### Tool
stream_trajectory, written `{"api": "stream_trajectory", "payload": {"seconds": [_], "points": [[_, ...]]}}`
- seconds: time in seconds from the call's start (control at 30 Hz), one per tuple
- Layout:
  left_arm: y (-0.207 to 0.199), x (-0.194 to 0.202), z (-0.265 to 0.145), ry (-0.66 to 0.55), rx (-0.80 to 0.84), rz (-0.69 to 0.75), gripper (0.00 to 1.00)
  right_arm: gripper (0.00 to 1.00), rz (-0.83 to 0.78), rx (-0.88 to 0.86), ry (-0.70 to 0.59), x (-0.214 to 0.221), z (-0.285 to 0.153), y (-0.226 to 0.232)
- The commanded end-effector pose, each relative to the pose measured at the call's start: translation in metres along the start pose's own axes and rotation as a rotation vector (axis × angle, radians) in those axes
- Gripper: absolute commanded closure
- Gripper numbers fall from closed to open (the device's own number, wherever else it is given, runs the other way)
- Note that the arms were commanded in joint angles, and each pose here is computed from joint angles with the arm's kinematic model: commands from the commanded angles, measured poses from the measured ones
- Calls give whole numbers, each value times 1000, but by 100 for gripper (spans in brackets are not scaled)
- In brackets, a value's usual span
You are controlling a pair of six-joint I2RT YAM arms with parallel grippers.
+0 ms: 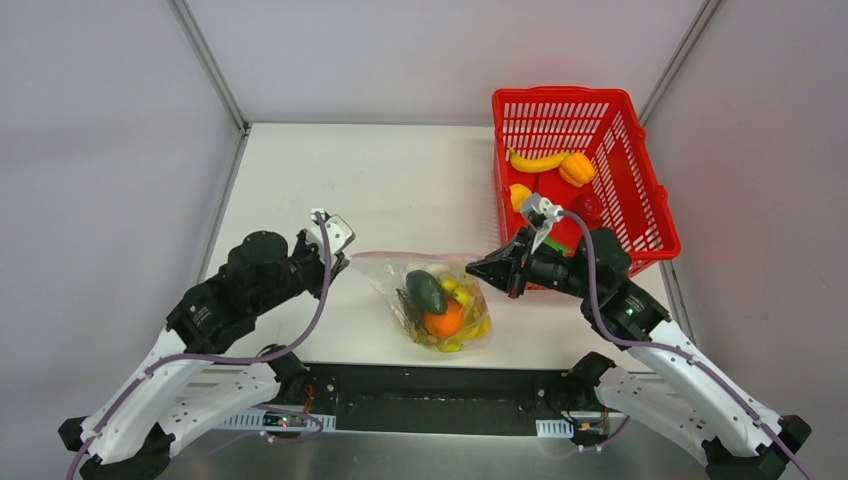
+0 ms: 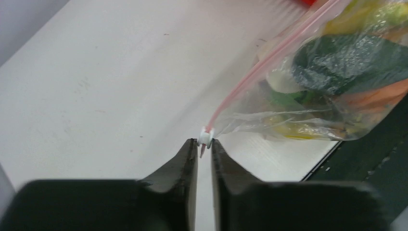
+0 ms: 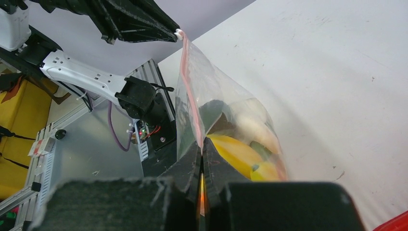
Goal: Place the food in the zip-top bag and seal the zipper
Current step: Zip the zipper food storage bag at the center of the board, then place the zipper food storage bag at the center of the board.
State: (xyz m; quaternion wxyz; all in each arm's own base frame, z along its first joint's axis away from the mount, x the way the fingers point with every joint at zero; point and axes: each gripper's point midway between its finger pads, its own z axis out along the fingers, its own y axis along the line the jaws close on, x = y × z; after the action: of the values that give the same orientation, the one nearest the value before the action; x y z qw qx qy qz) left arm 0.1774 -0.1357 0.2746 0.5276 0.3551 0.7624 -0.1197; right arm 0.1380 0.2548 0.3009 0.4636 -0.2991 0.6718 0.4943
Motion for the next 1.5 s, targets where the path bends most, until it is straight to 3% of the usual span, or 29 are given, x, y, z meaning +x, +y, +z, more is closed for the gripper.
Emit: {"api": "stream_trajectory", "payload": {"seconds": [0.0,0.03,0.2,0.33,0.47,0.57,0.63,0.87,0.93,1.0,1.17,1.33,1.47], "points": [[21,-5,-5,-22,-123,-65,69,100,-45,-41,-106,-40,3,14],[23,-7,-5,-34,-137,-82,54,100,-43,-45,-102,-42,5,14],[40,-14,-17,-114,-251,-181,16,100,8,42,-139,-75,25,-2],[58,-15,-37,-158,-366,-285,2,100,-20,123,-181,-114,43,-16],[68,-16,-60,-224,-430,-361,1,100,-115,125,-125,-146,60,-15],[74,-14,-75,-278,-463,-416,1,100,-121,48,-36,-140,78,-8],[76,-12,-83,-313,-476,-451,1,100,-135,-4,55,-109,85,1],[74,-2,-84,-309,-480,-483,1,100,-90,-223,495,79,78,48],[75,0,-82,-301,-493,-496,1,90,-69,-241,558,105,77,59],[76,0,-82,-308,-498,-504,1,62,-62,-264,595,119,76,69],[73,-1,-84,-295,-479,-502,1,31,-66,-323,484,100,71,87],[65,6,-72,-250,-449,-498,1,29,-101,-394,357,78,57,102],[57,13,-59,-203,-419,-513,1,29,-89,-382,391,95,68,94]]}}
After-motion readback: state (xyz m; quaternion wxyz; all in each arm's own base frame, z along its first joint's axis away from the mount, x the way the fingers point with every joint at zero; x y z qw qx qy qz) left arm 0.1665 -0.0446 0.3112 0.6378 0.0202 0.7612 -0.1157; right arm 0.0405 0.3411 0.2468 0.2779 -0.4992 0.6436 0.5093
